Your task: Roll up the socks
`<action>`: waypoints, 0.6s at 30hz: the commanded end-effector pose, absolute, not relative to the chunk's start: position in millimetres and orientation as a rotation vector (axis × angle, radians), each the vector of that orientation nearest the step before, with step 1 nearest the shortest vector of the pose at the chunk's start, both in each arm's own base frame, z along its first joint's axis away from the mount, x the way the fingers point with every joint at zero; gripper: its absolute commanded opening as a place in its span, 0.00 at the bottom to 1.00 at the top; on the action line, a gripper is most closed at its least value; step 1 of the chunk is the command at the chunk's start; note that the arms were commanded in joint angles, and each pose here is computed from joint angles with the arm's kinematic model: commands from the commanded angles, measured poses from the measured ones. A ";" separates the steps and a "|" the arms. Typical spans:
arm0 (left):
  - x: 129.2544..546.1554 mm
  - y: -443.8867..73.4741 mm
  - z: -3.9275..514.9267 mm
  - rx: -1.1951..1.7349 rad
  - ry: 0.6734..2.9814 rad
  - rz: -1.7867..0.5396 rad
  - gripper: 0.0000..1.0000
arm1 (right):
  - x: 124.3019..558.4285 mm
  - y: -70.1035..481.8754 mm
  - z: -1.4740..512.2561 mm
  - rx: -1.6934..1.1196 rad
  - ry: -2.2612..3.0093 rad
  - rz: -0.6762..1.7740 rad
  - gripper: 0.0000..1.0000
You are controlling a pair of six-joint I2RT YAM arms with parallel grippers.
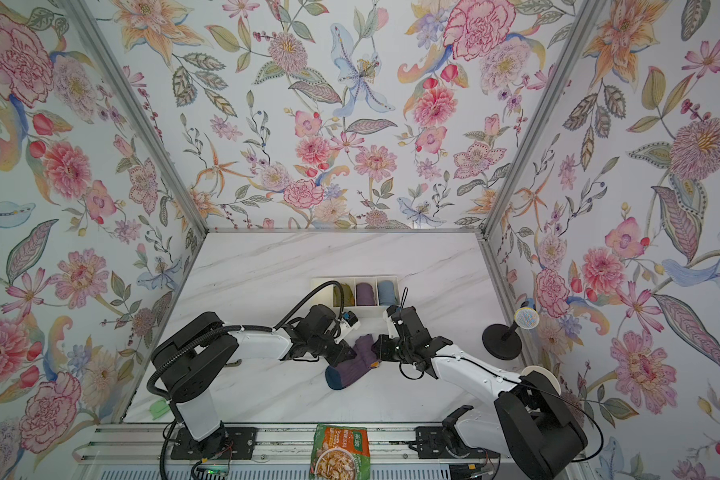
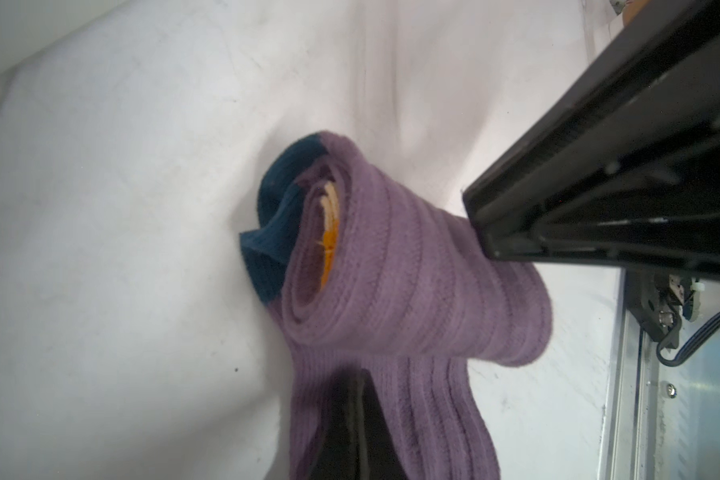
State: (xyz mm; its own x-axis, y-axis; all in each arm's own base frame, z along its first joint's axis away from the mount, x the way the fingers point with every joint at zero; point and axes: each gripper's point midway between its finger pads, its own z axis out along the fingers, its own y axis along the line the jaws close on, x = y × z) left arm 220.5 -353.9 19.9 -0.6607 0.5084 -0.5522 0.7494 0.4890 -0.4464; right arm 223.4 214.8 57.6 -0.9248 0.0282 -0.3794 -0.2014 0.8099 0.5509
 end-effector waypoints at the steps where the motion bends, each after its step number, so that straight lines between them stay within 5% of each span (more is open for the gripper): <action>1: 210.7 -316.7 -24.9 1.095 2.583 -0.745 0.00 | 226.1 227.1 66.8 -0.178 2.594 0.886 0.15; 18: 248.0 -309.8 -14.1 1.113 2.540 -0.642 0.00 | 214.1 244.5 43.9 -0.233 2.681 0.845 0.15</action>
State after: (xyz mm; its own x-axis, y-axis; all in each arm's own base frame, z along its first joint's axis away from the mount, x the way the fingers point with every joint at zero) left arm 252.7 -340.1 20.3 -0.6214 0.5497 -0.5584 0.7753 0.5343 -0.3368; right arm 212.5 243.2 46.6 -0.9312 -0.0619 -0.3591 -0.2619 0.7990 0.5414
